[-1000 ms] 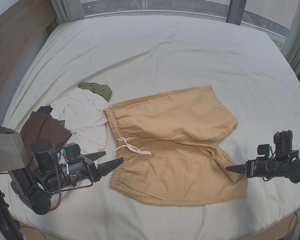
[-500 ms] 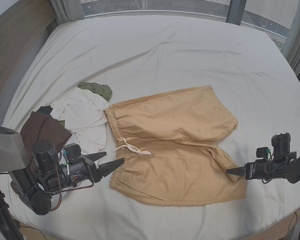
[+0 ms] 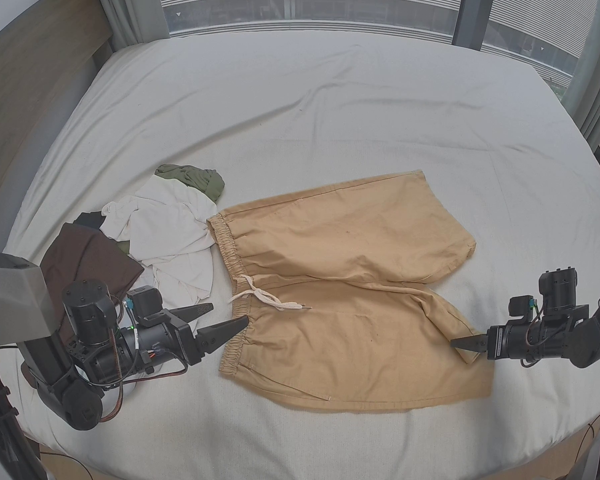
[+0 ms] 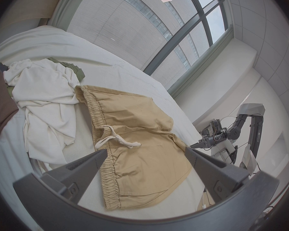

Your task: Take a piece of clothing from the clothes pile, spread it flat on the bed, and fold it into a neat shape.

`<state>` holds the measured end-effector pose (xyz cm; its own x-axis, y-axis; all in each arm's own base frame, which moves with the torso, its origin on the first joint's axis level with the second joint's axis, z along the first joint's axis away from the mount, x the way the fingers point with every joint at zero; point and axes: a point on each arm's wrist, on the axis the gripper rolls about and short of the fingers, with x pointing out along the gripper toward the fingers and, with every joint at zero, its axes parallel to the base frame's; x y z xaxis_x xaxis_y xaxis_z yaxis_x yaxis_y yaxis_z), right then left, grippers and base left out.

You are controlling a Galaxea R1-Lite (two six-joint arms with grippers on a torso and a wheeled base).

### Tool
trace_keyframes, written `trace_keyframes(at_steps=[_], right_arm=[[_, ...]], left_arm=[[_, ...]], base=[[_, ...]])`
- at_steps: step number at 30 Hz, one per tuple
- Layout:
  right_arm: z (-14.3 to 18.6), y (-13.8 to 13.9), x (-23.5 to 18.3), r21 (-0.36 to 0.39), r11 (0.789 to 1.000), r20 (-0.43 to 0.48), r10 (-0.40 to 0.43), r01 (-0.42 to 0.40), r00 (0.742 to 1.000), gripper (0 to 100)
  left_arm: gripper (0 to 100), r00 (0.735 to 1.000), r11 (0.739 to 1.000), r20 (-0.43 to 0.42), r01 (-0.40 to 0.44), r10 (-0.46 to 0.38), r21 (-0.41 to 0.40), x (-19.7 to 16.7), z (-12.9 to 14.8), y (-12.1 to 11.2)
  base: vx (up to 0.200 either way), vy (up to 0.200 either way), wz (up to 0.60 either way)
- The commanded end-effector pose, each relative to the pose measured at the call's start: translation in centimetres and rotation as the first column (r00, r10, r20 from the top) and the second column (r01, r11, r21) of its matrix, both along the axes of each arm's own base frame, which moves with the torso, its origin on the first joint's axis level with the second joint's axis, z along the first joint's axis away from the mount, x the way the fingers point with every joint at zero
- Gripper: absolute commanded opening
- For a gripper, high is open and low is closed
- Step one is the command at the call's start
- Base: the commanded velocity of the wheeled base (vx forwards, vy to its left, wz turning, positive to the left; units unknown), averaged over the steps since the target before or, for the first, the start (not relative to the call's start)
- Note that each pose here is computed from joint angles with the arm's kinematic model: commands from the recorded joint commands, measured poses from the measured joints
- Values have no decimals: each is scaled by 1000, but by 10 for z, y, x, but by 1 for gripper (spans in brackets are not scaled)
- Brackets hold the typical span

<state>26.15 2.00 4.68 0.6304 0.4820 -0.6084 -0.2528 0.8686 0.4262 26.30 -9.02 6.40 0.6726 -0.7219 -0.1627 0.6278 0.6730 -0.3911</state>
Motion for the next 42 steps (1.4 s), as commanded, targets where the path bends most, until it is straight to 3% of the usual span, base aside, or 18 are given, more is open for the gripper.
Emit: trace_keyframes(at_steps=[1,14,23,31,37,42], right_arm=[[-6,-2,3,2,1000,-8,-11,11,1000,0],[3,-13,12,3,998,44,-55,55,997,0],[21,-26,35,16,993,214,-117,116,970,0],[20,-30,49,17,986,230,-163,164,959,0],[9,-34,63,11,980,309,-194,201,931,0],[9,-35,64,11,979,312,-196,202,930,0]], left_arm=[[100,1000,1000,0,3,-3,0,0,0,-1],[100,1000,1000,-9,8,-8,2,0,-2,-2],[100,1000,1000,-12,8,-8,3,0,-3,-2],[100,999,1000,-33,11,-11,11,1,-10,-3],[100,998,1000,-58,3,-2,21,0,-16,-2],[100,997,1000,-83,4,-2,26,-4,-19,-1]], base=[[0,0,0],[0,0,0],[0,0,0],[0,0,0],[0,0,0],[0,0,0]])
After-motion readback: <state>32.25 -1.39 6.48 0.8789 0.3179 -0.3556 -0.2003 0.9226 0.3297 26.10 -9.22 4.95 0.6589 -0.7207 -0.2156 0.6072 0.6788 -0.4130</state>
